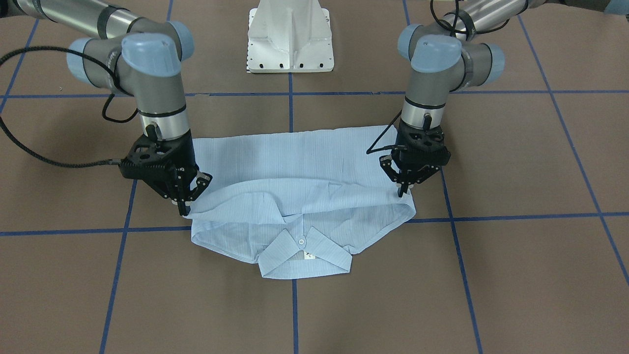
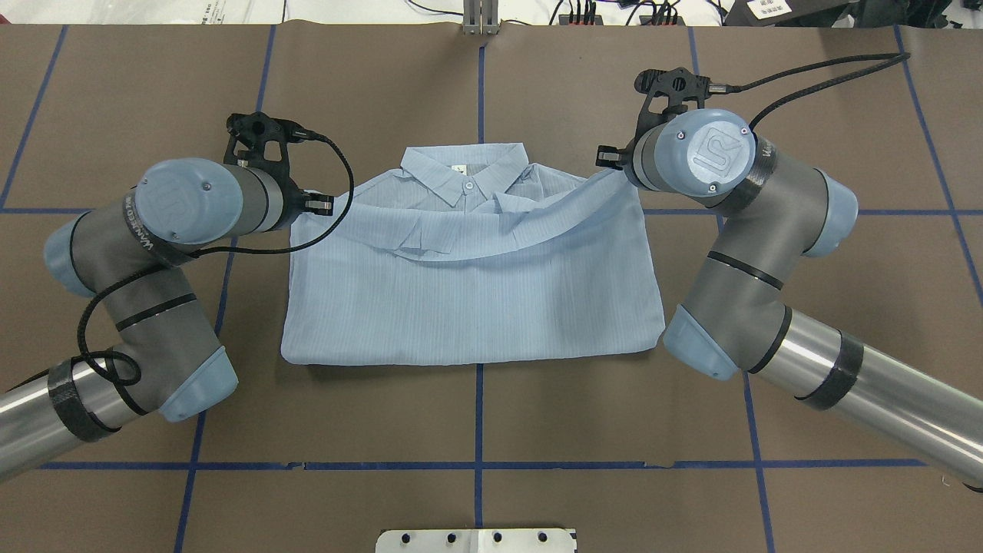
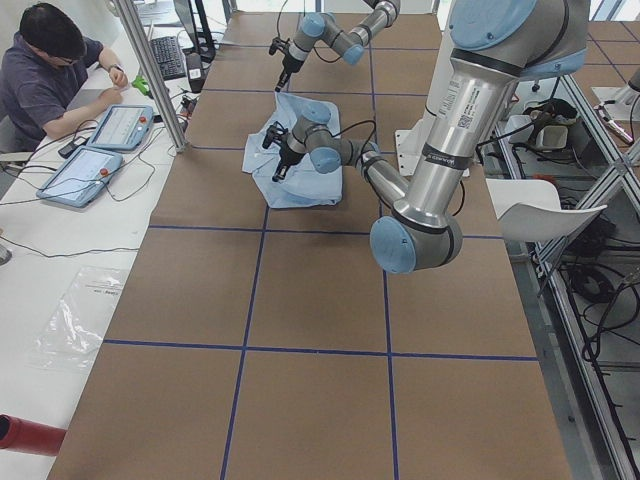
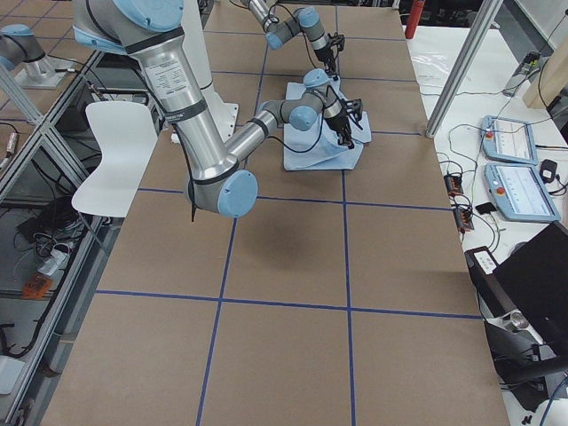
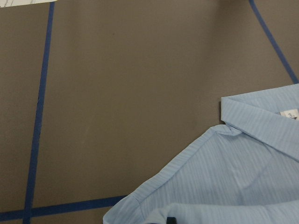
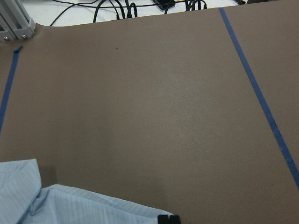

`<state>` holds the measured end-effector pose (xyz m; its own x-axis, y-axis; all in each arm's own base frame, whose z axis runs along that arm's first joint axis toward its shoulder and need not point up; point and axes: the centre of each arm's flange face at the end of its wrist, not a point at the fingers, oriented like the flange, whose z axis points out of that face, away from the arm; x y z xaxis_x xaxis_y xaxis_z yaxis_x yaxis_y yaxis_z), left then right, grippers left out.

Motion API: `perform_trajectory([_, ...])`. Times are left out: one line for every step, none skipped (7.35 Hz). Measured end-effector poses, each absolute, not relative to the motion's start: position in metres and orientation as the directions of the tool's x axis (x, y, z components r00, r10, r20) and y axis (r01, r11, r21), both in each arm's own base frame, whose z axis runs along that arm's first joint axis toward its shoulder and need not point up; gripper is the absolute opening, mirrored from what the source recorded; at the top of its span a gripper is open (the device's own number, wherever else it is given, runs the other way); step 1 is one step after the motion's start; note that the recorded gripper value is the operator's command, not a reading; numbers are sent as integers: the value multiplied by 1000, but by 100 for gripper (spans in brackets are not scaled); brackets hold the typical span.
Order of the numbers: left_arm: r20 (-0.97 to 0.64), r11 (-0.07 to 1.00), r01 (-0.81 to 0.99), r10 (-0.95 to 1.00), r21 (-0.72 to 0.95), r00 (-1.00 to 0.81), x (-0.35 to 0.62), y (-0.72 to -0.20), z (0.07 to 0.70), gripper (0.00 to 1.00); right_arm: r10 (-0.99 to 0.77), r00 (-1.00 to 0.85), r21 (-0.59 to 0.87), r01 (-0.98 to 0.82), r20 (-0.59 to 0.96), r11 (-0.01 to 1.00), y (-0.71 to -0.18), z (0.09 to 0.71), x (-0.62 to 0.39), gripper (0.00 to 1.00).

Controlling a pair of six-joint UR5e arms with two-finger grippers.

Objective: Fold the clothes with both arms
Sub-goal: 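Lay the hem down near the collar and open both grippers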

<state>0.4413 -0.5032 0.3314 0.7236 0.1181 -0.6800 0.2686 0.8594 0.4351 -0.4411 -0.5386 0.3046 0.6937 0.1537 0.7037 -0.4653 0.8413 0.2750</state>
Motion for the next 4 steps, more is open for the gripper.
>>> perform_trajectory([-676,859,269,115,437,728,444,-505,338,0,158,701,277,-465,695,841,-543,314,-447,0])
perform_trajectory([-672,859,268,113,436,732,446,-506,342,0,160,705,277,-462,691,842,-542,319,-451,0])
perform_trajectory([-668,861,265,110,434,736,448,-507,347,0,158,708,277,-458,688,845,-540,322,-455,32])
perform_trajectory([-665,862,263,108,432,739,449,-508,350,84,155,710,276,-452,687,848,-537,324,-458,99])
